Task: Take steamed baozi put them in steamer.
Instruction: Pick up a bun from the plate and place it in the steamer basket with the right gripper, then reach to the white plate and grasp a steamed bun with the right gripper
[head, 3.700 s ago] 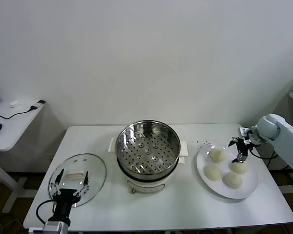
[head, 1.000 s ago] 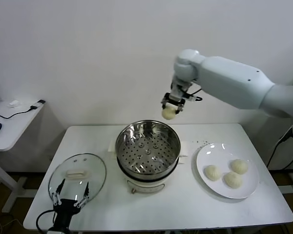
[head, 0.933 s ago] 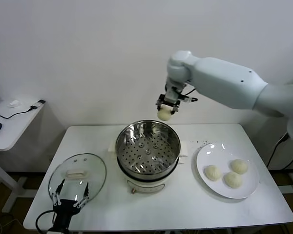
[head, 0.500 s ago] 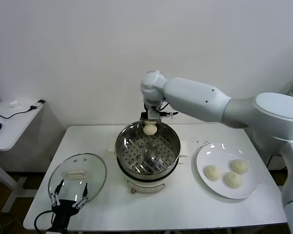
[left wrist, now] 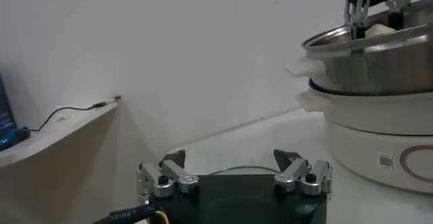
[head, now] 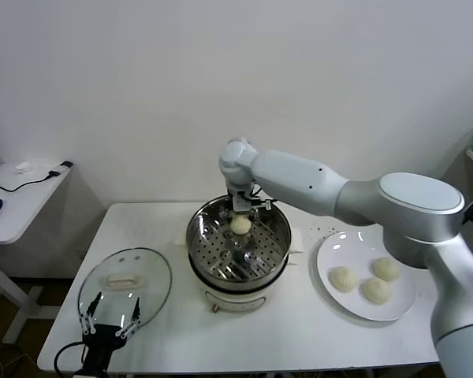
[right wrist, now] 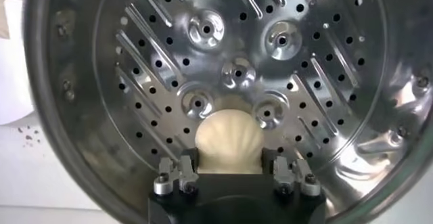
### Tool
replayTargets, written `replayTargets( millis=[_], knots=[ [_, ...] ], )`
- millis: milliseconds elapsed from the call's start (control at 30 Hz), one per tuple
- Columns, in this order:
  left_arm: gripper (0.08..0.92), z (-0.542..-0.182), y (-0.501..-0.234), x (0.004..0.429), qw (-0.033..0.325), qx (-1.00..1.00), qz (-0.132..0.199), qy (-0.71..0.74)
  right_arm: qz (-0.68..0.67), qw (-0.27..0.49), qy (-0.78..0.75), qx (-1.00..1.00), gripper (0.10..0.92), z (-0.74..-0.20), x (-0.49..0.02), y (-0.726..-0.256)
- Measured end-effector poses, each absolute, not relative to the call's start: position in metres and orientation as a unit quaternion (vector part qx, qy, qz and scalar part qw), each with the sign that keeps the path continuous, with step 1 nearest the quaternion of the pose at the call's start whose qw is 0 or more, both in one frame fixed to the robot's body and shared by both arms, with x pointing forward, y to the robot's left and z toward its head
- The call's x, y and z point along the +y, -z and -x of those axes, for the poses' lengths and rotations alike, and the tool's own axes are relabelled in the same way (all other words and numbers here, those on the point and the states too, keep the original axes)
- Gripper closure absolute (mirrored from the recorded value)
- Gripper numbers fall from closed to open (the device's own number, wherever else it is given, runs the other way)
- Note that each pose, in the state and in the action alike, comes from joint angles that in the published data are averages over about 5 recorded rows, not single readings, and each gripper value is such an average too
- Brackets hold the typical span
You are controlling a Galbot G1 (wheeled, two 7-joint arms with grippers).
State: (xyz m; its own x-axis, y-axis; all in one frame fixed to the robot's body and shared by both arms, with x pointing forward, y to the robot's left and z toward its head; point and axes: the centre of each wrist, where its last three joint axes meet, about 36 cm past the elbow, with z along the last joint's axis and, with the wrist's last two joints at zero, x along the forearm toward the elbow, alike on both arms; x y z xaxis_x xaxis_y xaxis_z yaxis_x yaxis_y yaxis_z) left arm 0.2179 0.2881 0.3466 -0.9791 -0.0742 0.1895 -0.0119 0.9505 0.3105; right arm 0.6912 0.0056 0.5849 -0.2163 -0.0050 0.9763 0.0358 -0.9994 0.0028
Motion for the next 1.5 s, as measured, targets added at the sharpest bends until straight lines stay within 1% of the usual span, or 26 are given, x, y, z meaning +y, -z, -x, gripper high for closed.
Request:
replayTargets(
  millis=[67,167,333,467,567,700,867,1067,1300,1500],
  knots=[
    [0.177,-0.218,-0.346,0.288,0.1,-0.982,-0.022,0.156,0.626,0.014,0.779,-0.013,0.245,-0.691,0.006,-0.586],
    [0.177,-0.217,-0.346,0.288,0.101,-0.982,-0.022,0.156,0.628,0.015,0.778,-0.012,0.207,-0.692,0.005,-0.588],
    [0.177,-0.216,-0.346,0.288,0.102,-0.982,-0.022,0.156,0.629,0.015,0.777,-0.005,0.2,-0.694,-0.002,-0.599],
    [0.177,-0.216,-0.346,0.288,0.102,-0.982,-0.022,0.157,0.629,0.012,0.777,0.017,0.2,-0.696,-0.014,-0.618],
    [0.177,-0.216,-0.347,0.288,0.101,-0.982,-0.021,0.157,0.629,0.002,0.775,0.053,0.2,-0.699,-0.032,-0.639],
    [0.177,-0.216,-0.349,0.287,0.099,-0.982,-0.02,0.157,0.626,-0.029,0.766,0.141,0.2,-0.704,-0.073,-0.667],
    [0.177,-0.217,-0.35,0.285,0.095,-0.983,-0.019,0.156,0.608,-0.103,0.728,0.298,0.2,-0.704,-0.141,-0.686],
    [0.177,-0.217,-0.351,0.284,0.094,-0.983,-0.018,0.156,0.562,-0.227,0.652,0.455,0.2,-0.69,-0.226,-0.682],
    [0.177,-0.215,-0.35,0.284,0.096,-0.983,-0.018,0.156,0.525,-0.349,0.561,0.537,0.2,-0.664,-0.308,-0.643],
    [0.177,-0.213,-0.35,0.284,0.098,-0.983,-0.018,0.156,0.52,-0.416,0.517,0.537,0.2,-0.645,-0.346,-0.593]
  ],
)
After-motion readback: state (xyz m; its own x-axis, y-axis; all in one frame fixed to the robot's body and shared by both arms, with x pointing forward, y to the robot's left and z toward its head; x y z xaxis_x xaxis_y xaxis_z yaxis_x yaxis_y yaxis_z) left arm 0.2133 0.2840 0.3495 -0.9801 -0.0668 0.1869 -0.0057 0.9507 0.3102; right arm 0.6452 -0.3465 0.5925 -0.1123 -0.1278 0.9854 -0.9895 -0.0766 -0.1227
